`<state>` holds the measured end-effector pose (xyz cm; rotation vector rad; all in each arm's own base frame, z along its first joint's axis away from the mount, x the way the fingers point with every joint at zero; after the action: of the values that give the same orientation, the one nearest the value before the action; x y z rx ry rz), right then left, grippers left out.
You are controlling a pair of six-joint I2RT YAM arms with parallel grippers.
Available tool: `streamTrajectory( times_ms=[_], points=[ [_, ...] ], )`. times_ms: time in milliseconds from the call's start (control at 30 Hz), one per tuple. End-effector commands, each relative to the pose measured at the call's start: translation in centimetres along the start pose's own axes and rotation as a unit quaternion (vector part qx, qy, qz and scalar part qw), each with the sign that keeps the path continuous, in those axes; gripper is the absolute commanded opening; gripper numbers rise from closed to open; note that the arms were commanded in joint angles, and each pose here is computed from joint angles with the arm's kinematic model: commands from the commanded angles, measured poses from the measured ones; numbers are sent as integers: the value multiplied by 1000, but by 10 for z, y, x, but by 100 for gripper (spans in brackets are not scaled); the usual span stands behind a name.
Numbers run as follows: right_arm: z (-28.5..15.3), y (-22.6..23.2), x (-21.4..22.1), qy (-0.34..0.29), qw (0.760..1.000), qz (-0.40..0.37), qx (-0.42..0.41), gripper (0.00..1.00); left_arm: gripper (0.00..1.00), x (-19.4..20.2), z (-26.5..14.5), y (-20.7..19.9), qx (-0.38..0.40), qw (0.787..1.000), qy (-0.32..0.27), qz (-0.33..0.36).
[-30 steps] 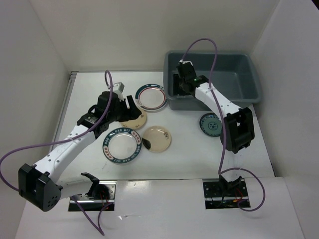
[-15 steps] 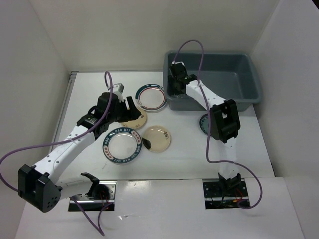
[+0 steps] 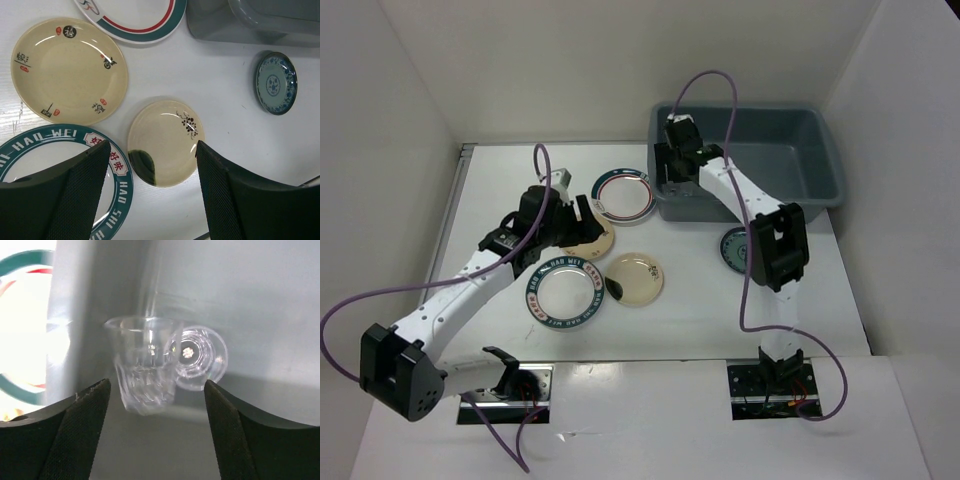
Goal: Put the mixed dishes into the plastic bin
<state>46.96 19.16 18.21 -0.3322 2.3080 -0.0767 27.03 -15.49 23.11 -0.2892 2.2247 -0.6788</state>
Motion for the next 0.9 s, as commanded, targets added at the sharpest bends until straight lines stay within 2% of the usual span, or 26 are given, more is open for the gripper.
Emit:
streamTrajectory(
  times_ms=[0, 33, 133, 233, 267, 333, 400, 467, 533, 567, 733, 867],
  points=[
    [-80, -18, -47, -99, 995, 22, -23, 81, 77, -4, 5, -2, 11, 1000, -10, 8],
    [-105, -22, -56, -127, 991, 34, -33, 82, 77, -4, 5, -2, 11, 1000, -10, 8],
    [-130, -25, -45, -132, 989, 48, -45, 82, 77, -4, 7, -3, 14, 1000, -7, 3],
    [-161, -16, -23, -128, 986, 57, -88, 82, 77, -4, 10, -7, 26, 1000, -4, -2],
    [-167, -12, -4, -114, 986, 51, -114, 82, 77, 1, 13, -3, 20, 1000, 3, -2],
    [-170, 12, 21, -84, 985, 33, -150, 82, 77, 2, 16, -1, 17, 1000, 7, -3],
    [-161, 31, 62, -24, 984, 14, -177, 82, 78, 2, 18, -1, 17, 1000, 7, -3],
    [-153, 54, 104, 33, 978, 17, -204, 82, 78, 10, 23, 6, 7, 1000, 18, -3],
    [-153, 66, 121, 48, 970, 49, -235, 81, 78, 13, 27, 9, 2, 1000, 24, -4],
    [-148, 72, 144, 76, 966, 51, -242, 79, 78, 18, 31, 13, -5, 999, 32, -4],
    [-145, 81, 166, 82, 958, 98, -258, 77, 77, 27, 35, 18, -3, 999, 37, -23],
    [-135, 84, 180, 96, 955, 108, -259, 74, 76, 38, 44, 27, -18, 998, 53, -29]
  ],
)
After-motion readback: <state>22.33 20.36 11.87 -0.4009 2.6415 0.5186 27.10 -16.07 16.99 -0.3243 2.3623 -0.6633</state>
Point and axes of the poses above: each gripper's point midway between its finger pads, its own z axis out along the fingers, its own y axis along the line the jaws close on, x = y × z, the point moved 6 cm from there along -z, back along the fingers, and after that the axes turned 9 degrees about -z, right-handed, at the moved point
